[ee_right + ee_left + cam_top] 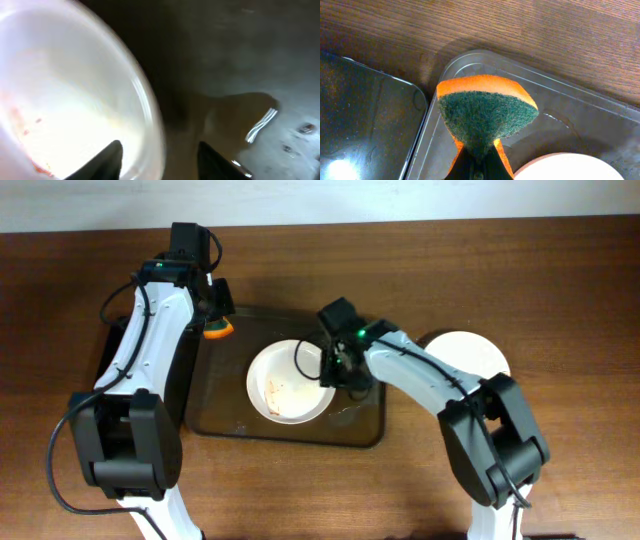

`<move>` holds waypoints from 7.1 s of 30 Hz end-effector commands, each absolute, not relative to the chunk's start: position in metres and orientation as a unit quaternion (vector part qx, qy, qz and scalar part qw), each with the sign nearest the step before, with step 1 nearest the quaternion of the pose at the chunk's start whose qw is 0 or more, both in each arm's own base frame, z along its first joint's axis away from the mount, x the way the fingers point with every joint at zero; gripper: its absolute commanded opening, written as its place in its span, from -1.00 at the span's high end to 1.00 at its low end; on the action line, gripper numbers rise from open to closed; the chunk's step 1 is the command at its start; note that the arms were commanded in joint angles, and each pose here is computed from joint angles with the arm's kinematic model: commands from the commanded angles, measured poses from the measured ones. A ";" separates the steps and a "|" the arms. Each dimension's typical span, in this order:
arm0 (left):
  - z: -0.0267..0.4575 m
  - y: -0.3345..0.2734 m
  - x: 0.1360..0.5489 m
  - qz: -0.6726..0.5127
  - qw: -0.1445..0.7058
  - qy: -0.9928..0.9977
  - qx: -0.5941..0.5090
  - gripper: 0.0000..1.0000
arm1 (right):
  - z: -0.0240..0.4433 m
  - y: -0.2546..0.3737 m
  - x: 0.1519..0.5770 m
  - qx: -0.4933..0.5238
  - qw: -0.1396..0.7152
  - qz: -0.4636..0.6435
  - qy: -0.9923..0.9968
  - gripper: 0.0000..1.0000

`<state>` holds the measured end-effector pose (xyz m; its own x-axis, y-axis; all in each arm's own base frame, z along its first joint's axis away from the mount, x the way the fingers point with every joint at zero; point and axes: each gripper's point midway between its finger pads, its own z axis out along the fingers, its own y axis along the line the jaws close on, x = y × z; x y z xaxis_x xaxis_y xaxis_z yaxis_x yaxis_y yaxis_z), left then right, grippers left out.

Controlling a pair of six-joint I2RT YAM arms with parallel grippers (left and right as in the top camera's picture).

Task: Clean dirty plates on tray and stack at the side
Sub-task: 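Drag the last plate toward tray center with the right gripper, then scrub the last plate with the sponge in the left gripper, then lift the last plate with the right gripper and stack it on the pile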

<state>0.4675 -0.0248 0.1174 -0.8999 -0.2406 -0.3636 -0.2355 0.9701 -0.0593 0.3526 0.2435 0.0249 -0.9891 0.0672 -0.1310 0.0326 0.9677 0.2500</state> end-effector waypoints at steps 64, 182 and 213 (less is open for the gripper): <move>-0.021 -0.126 0.325 -0.189 0.012 0.972 0.140 1.00 | -0.010 0.277 0.375 0.045 0.043 0.234 0.970 0.92; 0.108 -0.058 0.441 -0.122 0.131 0.984 0.025 1.00 | 0.049 -0.091 0.331 0.292 0.123 0.102 0.943 0.92; 0.108 -0.057 0.442 -0.122 0.133 0.983 0.026 1.00 | -0.003 0.149 0.280 -0.017 -0.071 0.148 0.986 0.69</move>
